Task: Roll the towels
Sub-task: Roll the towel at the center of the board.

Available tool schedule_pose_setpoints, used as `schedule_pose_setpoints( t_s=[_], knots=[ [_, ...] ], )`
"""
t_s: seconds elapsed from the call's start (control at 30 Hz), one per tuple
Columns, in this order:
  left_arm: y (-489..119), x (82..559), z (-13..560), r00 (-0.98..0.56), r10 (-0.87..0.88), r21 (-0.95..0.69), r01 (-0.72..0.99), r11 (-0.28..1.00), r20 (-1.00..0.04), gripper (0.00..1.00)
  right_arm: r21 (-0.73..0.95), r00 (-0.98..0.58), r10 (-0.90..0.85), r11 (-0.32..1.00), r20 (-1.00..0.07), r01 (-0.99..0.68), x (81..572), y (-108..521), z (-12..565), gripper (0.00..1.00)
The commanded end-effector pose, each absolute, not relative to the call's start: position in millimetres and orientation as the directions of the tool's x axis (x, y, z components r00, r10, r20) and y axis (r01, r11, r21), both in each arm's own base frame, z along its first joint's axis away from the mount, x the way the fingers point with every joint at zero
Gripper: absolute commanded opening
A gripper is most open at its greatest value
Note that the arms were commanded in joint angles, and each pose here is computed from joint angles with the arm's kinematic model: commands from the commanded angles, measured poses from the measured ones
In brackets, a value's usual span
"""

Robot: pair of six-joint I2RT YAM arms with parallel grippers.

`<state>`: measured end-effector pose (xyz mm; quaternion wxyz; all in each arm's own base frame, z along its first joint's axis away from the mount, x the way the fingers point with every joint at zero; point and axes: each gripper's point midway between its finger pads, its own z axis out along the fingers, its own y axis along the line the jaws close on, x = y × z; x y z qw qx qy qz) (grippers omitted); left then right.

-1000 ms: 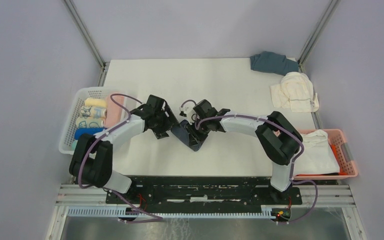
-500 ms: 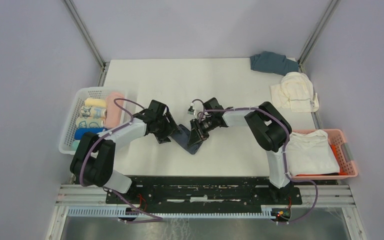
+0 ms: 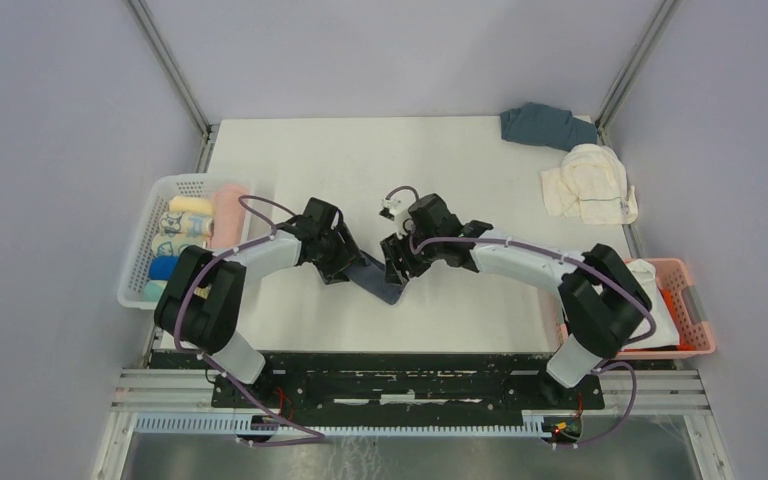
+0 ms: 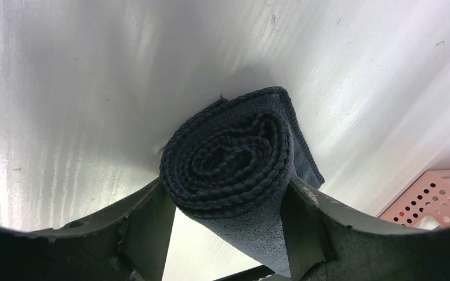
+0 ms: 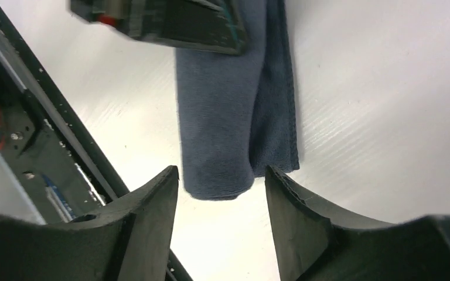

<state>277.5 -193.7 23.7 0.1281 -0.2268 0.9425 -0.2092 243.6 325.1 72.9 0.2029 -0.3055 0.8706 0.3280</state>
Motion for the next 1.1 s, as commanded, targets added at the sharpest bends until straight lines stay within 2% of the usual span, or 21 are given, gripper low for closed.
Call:
schedule_pose_setpoints(
  t_s=[0.0, 0.17, 0.57, 0.7, 0.8, 1.07],
  knots=[
    [-174, 261, -7, -0.879, -0.458, -0.322, -0.399, 0.859, -0.134, 0.7, 0.057, -0.486, -0.533, 0.63, -0.692, -0.774, 251, 318, 98, 0.64],
    [-173, 259, -9, -0.881, -0.454, -0.311, -0.399, 0.863, -0.129, 0.7, -0.081, -0.36, -0.62, 0.567, -0.697, -0.82, 237, 338, 101, 0.64],
    [-176, 264, -2, -0.881, -0.452, -0.337, -0.386, 0.859, -0.142, 0.74, -0.236, -0.304, -0.808, 0.468, -0.504, -0.852, 231, 341, 25, 0.62],
    [-183, 273, 12, -0.876, -0.45, -0.393, -0.358, 0.847, -0.171, 0.78, -0.171, -0.338, -0.832, 0.446, -0.44, -0.878, 224, 339, 10, 0.52],
    [-186, 281, 30, -0.858, -0.469, -0.446, -0.342, 0.827, -0.211, 0.82, -0.071, -0.381, -0.817, 0.452, -0.433, -0.889, 215, 341, 6, 0.45],
    [-175, 283, 73, -0.721, -0.66, -0.635, -0.413, 0.653, -0.21, 0.94, 0.133, -0.497, -0.746, 0.494, -0.443, -0.859, 209, 352, 13, 0.41]
  ],
)
